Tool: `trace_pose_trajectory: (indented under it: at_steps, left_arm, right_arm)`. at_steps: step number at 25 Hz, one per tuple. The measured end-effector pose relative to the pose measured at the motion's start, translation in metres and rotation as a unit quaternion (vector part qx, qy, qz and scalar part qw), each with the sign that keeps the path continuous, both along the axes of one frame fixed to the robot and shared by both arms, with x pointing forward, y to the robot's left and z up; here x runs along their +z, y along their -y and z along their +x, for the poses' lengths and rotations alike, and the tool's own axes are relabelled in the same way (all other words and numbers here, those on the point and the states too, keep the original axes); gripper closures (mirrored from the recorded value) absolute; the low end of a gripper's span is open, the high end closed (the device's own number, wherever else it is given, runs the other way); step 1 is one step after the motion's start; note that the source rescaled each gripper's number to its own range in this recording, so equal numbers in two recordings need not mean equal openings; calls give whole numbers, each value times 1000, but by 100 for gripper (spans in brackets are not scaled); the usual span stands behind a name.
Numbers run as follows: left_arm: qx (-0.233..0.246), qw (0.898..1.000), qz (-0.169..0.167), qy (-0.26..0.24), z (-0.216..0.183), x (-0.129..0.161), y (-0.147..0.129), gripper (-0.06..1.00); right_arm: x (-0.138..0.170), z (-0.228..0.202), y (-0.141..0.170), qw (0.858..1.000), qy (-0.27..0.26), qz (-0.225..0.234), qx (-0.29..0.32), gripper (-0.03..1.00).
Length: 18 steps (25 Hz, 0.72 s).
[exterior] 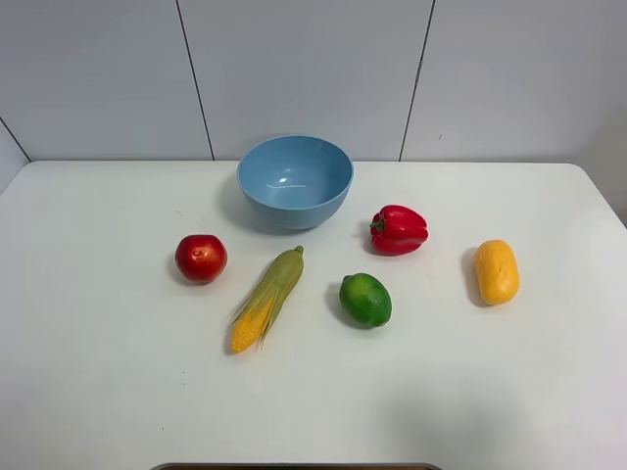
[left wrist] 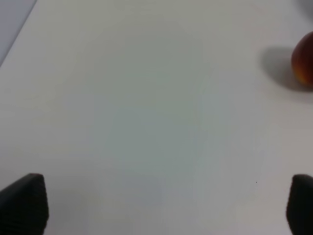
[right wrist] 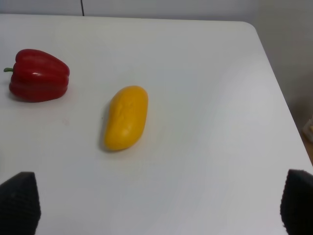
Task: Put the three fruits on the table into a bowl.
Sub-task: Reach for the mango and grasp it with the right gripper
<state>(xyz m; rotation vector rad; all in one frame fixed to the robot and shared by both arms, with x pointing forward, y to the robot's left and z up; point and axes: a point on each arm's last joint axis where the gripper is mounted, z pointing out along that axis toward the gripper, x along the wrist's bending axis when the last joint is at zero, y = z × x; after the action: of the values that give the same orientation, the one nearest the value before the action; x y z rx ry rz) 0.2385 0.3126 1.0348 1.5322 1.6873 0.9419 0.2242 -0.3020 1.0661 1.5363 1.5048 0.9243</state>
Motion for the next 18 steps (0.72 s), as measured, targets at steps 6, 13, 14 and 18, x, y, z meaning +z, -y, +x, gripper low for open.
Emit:
trace_pose_trajectory:
  at_steps: [6, 13, 14, 18]
  left_arm:
    - [0, 1000, 0, 0, 0, 0, 0, -5]
    - [0, 1000, 0, 0, 0, 0, 0, -5]
    - [0, 1000, 0, 0, 0, 0, 0, -5]
    - [0, 1000, 0, 0, 0, 0, 0, -5]
  right_arm:
    - [0, 0, 0, 1000, 0, -1, -1, -2]
    - [0, 0, 0, 1000, 0, -1, -1, -2]
    - [0, 0, 0, 1000, 0, -1, -1, -2]
    - [0, 0, 1, 1000, 0, 2, 3, -2]
